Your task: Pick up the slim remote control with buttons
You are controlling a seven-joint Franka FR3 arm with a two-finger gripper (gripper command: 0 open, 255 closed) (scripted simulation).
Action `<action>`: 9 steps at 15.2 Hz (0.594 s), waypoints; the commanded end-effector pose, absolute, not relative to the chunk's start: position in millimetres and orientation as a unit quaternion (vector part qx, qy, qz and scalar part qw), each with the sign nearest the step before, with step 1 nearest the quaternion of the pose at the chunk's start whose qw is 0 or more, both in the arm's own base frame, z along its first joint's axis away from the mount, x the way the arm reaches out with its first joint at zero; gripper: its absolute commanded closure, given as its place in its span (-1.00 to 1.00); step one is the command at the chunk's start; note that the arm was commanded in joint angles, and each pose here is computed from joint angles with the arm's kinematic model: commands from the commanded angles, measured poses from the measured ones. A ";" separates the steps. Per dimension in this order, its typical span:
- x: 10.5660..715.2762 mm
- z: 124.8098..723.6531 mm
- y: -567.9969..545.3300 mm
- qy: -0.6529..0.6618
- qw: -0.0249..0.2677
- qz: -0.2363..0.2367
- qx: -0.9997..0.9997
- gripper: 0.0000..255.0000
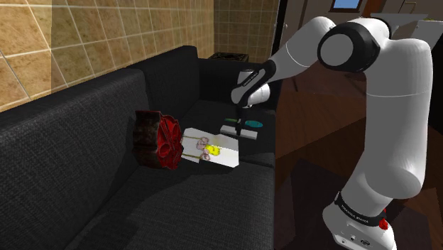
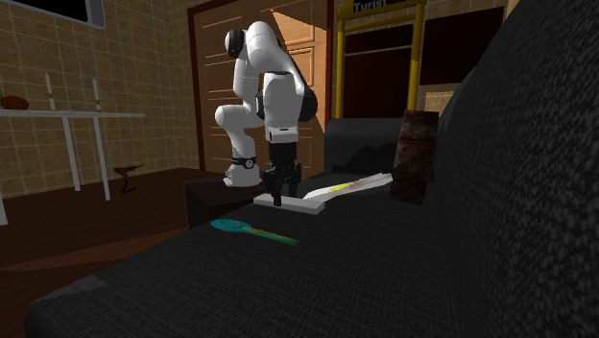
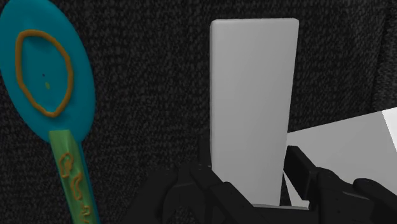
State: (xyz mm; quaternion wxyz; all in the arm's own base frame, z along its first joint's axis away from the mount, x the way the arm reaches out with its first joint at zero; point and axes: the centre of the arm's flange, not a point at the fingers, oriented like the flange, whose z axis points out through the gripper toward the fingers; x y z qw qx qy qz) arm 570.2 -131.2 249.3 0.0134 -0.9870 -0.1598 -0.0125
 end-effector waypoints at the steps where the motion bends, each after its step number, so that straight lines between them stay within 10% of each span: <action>1: 570.2 260.6 -130.6 -0.160 0.013 -0.013 -0.987 1.00; 9: 570.2 302.8 -130.6 -0.160 0.013 -0.013 -0.987 1.00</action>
